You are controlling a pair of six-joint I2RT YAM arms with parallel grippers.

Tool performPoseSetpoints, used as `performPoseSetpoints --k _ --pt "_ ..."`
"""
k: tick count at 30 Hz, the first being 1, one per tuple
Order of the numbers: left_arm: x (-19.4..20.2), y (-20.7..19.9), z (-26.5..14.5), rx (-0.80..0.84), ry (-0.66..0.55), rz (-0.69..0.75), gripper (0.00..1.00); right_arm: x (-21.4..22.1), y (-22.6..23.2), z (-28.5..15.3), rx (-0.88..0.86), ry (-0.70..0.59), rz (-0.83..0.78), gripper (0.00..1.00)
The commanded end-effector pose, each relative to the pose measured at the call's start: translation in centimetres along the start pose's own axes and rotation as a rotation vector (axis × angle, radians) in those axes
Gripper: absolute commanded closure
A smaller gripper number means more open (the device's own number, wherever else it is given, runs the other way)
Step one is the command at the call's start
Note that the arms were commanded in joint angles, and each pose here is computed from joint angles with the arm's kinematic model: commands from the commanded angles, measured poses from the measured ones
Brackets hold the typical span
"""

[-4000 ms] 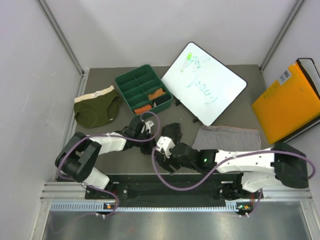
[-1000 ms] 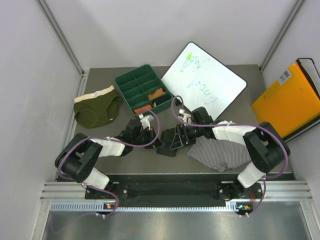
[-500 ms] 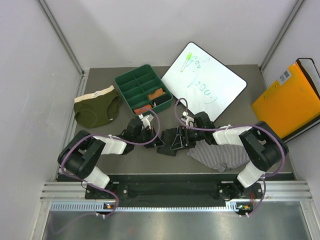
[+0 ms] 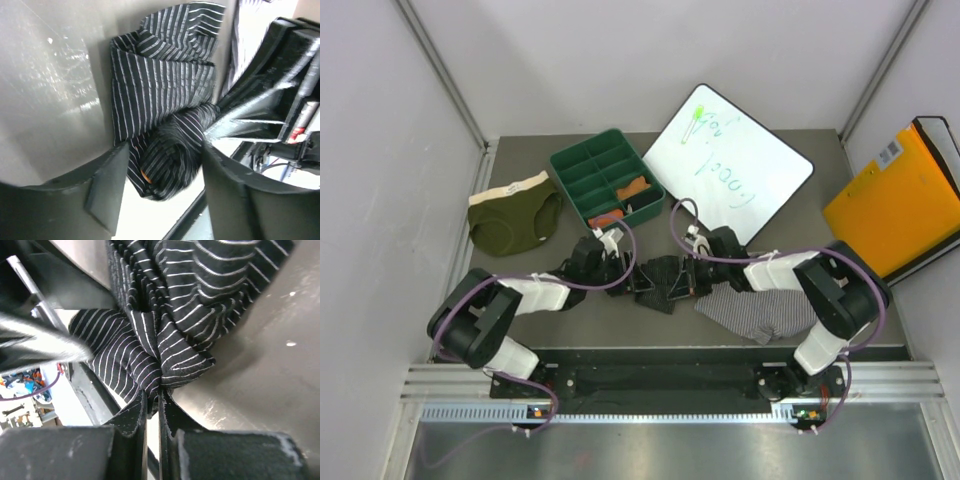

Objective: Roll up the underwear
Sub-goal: Roll the underwear to the center of the board.

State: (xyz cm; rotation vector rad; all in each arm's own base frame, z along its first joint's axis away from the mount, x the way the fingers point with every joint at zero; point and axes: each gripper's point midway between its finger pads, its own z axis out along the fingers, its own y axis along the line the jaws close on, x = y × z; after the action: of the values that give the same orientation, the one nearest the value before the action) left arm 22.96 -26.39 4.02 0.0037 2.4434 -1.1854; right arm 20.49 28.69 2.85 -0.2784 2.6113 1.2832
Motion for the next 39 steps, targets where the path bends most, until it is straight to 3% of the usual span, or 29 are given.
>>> performPoseSetpoints --k 1,7,17,21,23,26,27,28,30,33,39 --pt "-0.4 -0.6 -1.1 -0.009 -0.018 0.035 0.30 -0.5 -1.4 0.6 0.072 -0.010 0.004 1.00" --pt "-0.7 0.0 -1.6 -0.045 -0.041 0.064 0.25 -0.7 -1.5 0.7 0.080 -0.004 0.006 1.00" --pt "0.1 0.9 -0.5 -0.015 -0.034 0.061 0.28 -0.6 -1.3 0.8 0.068 0.012 0.000 1.00" --pt "0.1 0.2 0.2 0.059 -0.047 0.040 0.47 -0.7 -1.2 0.8 0.062 0.015 -0.007 1.00" --pt "0.5 0.3 0.4 0.072 -0.037 0.018 0.68 -0.9 -0.8 0.6 0.060 0.011 -0.023 1.00" --pt "0.5 0.0 0.7 0.085 -0.024 0.023 0.91 -1.8 -0.3 -0.3 0.093 -0.004 -0.068 0.83" --pt "0.8 0.5 0.7 0.064 -0.008 0.012 0.96 -1.8 0.1 -1.3 0.112 -0.004 -0.078 0.69" --pt "0.7 0.4 0.7 0.057 -0.001 0.018 1.00 -2.6 0.3 -1.9 0.138 -0.033 -0.123 0.63" --pt "1.3 1.3 0.5 -0.005 0.038 -0.007 1.00 -3.6 1.7 -3.6 0.151 -0.087 -0.216 0.48" --pt "1.3 1.8 0.5 -0.048 0.077 -0.031 1.00 -3.6 3.5 -4.7 0.209 -0.127 -0.403 0.35" --pt "2.1 1.9 0.0 -0.049 0.194 -0.097 1.00 -3.1 7.1 -4.3 0.280 -0.234 -0.759 0.30"
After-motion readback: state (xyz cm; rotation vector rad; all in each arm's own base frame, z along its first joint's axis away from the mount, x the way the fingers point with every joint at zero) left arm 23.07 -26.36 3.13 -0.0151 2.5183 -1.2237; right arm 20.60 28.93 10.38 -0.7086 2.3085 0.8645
